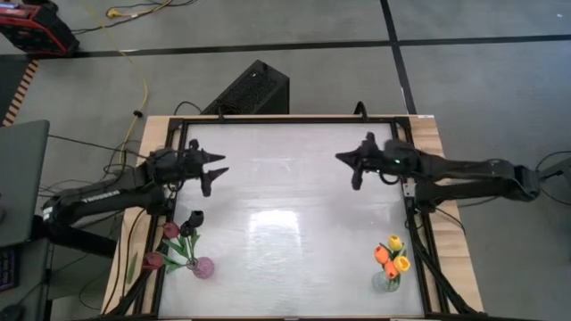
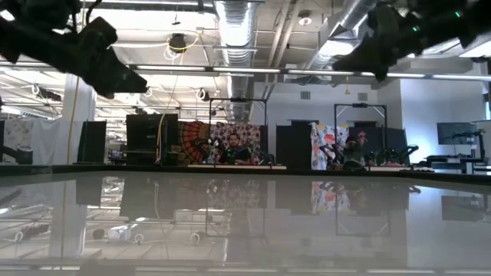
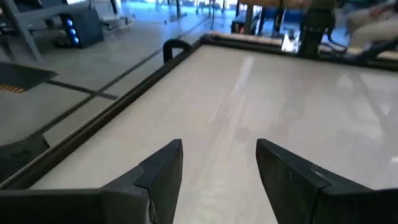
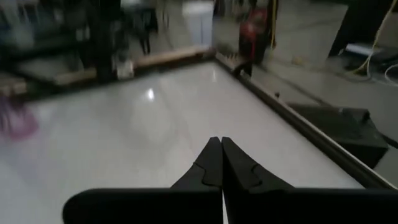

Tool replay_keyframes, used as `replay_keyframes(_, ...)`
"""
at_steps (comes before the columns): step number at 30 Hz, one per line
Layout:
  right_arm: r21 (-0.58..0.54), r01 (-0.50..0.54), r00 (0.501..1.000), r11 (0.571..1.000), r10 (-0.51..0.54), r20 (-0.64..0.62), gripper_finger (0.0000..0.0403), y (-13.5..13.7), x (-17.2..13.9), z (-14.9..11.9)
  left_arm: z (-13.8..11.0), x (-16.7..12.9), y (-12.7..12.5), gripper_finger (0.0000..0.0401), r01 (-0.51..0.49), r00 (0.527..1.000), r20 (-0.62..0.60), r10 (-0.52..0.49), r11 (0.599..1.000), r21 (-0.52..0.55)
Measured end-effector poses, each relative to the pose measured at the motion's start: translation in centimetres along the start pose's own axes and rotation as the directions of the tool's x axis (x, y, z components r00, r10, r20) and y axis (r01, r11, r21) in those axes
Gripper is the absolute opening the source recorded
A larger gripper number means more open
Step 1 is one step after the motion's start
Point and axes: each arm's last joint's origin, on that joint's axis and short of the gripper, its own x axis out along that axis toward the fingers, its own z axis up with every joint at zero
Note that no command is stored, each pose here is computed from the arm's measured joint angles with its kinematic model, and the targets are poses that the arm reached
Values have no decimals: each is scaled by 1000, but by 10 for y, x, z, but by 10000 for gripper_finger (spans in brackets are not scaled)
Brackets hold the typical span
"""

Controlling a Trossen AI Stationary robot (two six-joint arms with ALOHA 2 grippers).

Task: Sort flowers into vase by color
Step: Return to Home Position

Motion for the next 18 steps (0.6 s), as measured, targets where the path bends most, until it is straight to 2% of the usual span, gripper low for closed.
replay_keyframes(4,99,6,991,995,-19,132,19,-10,-10,-24,-9,-4,0,192,24,996,88,-19,998,-54)
replay_keyframes(8,130,-55,982,990,30,189,19,-11,-14,-48,-16,-5,-1,192,66,987,152,-52,994,-90)
replay_keyframes(13,169,-101,967,980,57,248,19,-11,-14,-79,-30,-1,-2,192,88,989,128,-75,991,-103)
replay_keyframes(18,160,-136,953,978,86,290,19,-12,-14,-90,-38,1,-2,192,98,990,110,-87,990,-105)
